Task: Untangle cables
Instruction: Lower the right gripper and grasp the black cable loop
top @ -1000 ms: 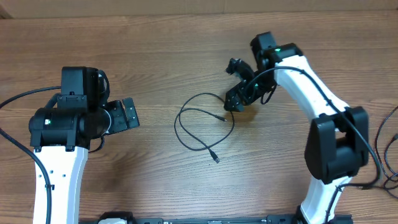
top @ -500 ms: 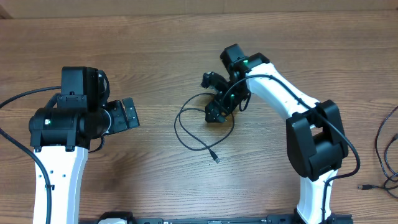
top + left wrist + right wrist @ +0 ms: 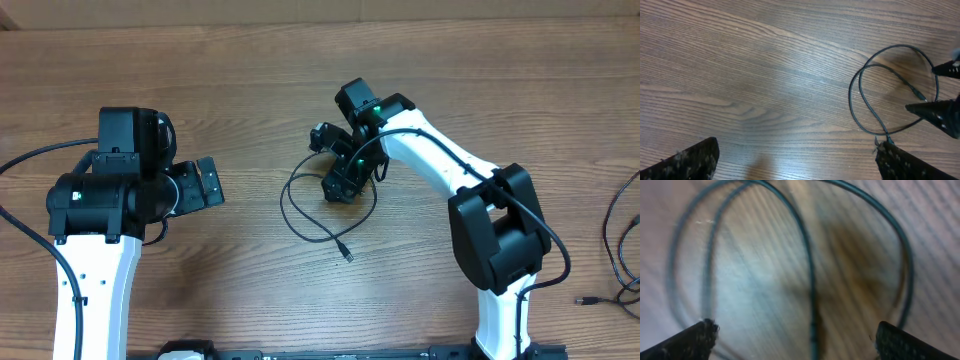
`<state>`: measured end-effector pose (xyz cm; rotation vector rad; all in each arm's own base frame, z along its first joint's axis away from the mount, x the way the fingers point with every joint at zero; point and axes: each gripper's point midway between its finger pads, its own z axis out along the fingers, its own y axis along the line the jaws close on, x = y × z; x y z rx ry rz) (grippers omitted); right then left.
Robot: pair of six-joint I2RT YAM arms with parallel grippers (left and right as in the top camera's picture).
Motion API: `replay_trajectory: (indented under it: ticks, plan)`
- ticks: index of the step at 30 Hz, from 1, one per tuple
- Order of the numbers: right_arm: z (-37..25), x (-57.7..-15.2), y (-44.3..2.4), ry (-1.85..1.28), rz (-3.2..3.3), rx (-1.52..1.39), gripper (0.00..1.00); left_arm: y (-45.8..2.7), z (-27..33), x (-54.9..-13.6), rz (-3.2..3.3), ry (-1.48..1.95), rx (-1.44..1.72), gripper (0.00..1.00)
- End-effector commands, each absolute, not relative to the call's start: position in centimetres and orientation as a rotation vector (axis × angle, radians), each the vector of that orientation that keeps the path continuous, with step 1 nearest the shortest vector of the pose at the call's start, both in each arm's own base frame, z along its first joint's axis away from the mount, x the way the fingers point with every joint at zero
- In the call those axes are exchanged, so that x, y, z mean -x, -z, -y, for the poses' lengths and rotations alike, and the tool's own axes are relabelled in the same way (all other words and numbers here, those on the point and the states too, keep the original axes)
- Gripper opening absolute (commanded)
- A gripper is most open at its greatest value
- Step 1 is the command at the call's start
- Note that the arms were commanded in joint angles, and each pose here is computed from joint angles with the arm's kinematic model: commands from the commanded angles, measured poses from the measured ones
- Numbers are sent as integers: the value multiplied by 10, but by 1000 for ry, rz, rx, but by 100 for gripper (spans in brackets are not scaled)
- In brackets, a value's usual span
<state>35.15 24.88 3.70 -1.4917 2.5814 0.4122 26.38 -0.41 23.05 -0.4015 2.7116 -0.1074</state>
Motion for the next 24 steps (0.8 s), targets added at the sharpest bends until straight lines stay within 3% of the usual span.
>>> replay_trajectory:
  ticks: [1,24]
  plan:
    - [-226,-356,-17,-141,-2581,1582,100,-231,3,-265,-2713,105,382,100]
    - [-221,-374,3,11,-2531,1554,100,-231,3,-265,-2713,105,382,100]
